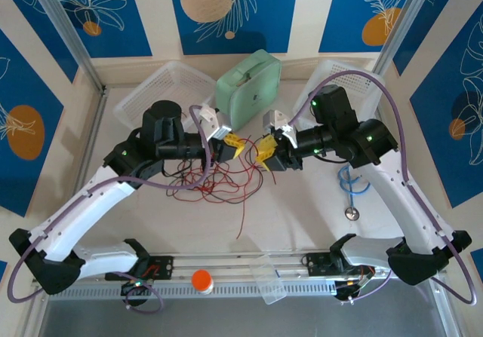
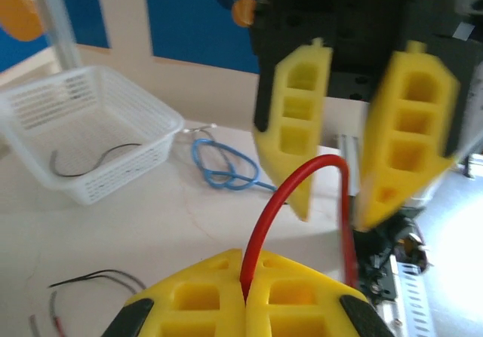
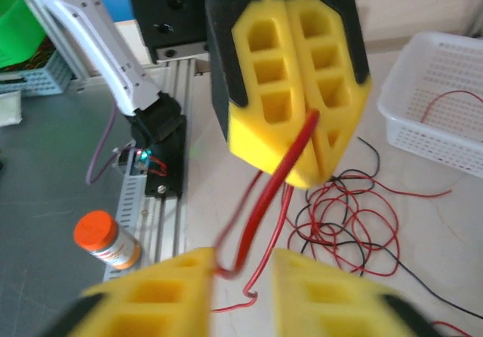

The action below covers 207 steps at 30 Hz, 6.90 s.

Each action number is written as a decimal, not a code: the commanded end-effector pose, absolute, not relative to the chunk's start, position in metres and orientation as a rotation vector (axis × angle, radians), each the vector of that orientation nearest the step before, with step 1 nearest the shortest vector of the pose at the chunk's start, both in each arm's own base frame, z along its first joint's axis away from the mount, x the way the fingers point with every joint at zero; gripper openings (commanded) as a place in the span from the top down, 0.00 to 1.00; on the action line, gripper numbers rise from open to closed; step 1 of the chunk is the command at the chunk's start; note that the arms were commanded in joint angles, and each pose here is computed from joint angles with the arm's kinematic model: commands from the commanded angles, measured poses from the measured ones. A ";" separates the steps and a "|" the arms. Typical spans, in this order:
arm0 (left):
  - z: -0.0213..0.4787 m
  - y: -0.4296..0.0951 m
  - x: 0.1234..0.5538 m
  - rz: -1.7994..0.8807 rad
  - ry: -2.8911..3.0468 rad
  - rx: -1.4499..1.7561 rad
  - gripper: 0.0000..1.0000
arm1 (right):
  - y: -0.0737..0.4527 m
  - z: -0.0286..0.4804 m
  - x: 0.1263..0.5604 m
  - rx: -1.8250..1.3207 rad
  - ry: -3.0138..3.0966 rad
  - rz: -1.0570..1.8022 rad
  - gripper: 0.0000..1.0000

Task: Untangle the cables

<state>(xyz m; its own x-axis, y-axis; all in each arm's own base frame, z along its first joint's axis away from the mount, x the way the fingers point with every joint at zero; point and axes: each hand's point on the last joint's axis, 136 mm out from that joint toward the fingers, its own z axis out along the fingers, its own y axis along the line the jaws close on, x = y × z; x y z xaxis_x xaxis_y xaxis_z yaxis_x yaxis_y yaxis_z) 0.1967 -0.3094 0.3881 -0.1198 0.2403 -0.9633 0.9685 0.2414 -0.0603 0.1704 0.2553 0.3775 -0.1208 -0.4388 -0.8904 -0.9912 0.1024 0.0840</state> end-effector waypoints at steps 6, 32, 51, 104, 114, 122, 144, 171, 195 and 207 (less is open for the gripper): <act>0.422 -0.248 0.283 -0.434 1.738 0.696 1.00 | 0.235 0.364 0.223 -0.969 1.936 0.859 0.09; 0.443 -0.065 0.515 0.209 1.722 0.054 1.00 | 0.225 0.241 0.207 -0.561 2.316 0.973 0.09; 0.262 -0.004 0.581 0.318 2.039 -0.148 1.00 | 0.230 0.194 0.199 -0.479 2.518 0.892 0.09; 0.284 -0.120 0.315 -0.511 2.277 0.095 0.00 | 0.171 0.026 0.387 0.177 2.965 0.066 0.98; 0.263 -0.172 0.289 -0.531 2.342 0.276 0.01 | 0.161 0.147 0.376 0.102 2.681 0.093 1.00; 0.241 -0.231 0.281 -0.674 2.345 0.459 0.05 | 0.156 0.247 0.335 -0.092 2.411 -0.008 1.00; 0.158 -0.344 0.296 -0.642 2.284 0.795 0.12 | 0.077 0.416 0.279 -0.004 2.095 0.084 1.00; 0.185 -0.240 0.260 -0.382 2.416 0.441 0.12 | -0.096 0.219 0.534 0.569 2.409 -0.034 1.00; 0.134 -0.149 0.257 -0.176 2.742 -0.059 0.22 | -0.035 0.259 0.494 0.430 2.402 0.062 0.38; 0.090 -0.133 0.284 -0.229 2.831 -0.198 0.41 | 0.083 0.262 0.370 0.116 2.385 0.187 0.52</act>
